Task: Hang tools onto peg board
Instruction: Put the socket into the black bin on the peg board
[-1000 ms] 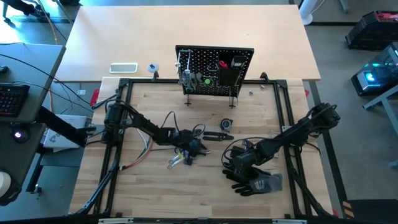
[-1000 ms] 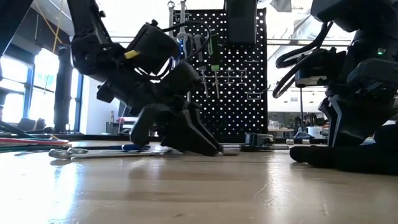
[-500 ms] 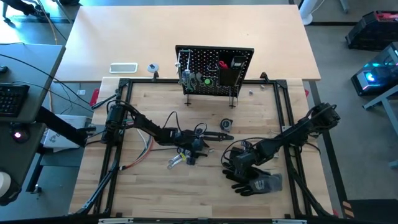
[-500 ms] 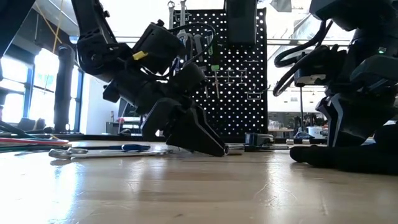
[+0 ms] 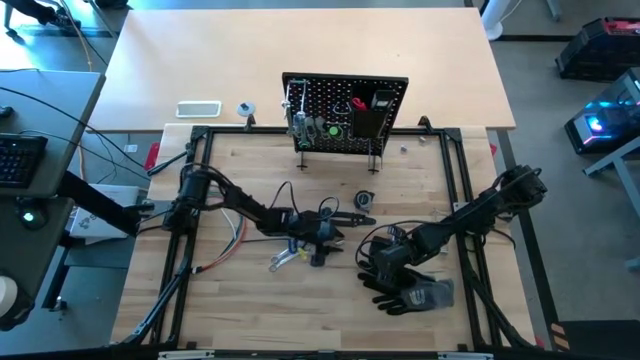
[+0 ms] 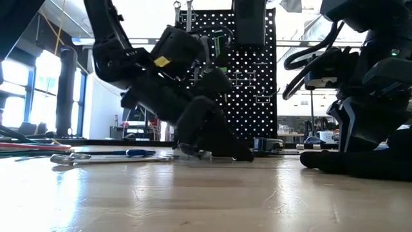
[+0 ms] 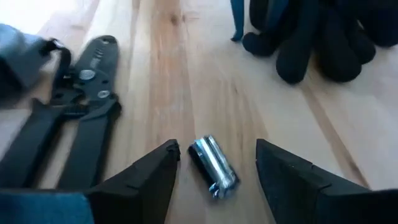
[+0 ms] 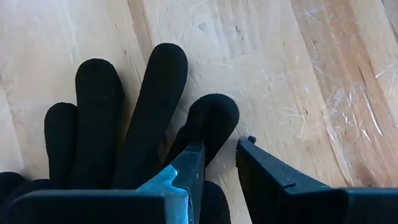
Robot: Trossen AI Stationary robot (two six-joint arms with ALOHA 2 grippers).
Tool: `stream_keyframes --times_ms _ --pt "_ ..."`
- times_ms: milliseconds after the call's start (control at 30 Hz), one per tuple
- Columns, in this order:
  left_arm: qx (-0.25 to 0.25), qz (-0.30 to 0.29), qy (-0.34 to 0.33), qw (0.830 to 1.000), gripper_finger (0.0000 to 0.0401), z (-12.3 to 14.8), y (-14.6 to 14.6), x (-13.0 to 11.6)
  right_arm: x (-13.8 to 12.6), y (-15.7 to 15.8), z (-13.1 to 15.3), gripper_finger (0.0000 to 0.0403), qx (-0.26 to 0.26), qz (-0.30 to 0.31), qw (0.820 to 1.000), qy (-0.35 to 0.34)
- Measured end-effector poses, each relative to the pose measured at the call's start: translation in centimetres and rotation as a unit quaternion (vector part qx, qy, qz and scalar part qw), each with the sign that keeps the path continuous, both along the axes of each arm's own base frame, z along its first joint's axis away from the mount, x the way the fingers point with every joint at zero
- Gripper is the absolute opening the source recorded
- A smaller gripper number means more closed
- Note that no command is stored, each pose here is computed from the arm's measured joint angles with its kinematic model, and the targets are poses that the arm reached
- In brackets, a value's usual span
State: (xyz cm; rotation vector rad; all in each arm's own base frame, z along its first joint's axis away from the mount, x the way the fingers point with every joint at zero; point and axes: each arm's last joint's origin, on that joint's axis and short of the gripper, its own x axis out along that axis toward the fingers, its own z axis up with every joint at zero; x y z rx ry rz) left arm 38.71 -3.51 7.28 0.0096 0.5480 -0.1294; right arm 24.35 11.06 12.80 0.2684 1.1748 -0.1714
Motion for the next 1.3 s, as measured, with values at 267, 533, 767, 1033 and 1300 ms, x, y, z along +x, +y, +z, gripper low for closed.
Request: stream_keyframes --times_ms 267,533,767,1033,1300 --pt "-0.009 0.053 0.03 0.998 0.0124 -2.0 -0.1 0.8 0.0 0.0 0.0 0.0089 -0.003 -0.002 1.0 0.003" --pt "0.021 0.019 0.027 0.999 0.0051 -1.9 -0.2 0.8 -0.1 -0.1 0.0 0.0089 -0.005 -0.001 1.0 0.007" --pt "0.035 -0.001 0.017 0.999 0.0051 -0.4 -0.3 0.7 -0.1 -0.1 0.0 0.0089 -0.004 -0.002 1.0 0.007" --pt "0.055 -0.023 -0.004 0.998 0.0051 3.4 -0.4 0.3 -0.2 -0.1 0.0 0.0089 -0.003 -0.003 1.0 0.009" --pt "0.079 -0.022 -0.053 0.995 0.0051 7.8 -0.3 -0.1 -0.2 -0.1 0.0 0.0089 -0.005 -0.002 1.0 0.009"
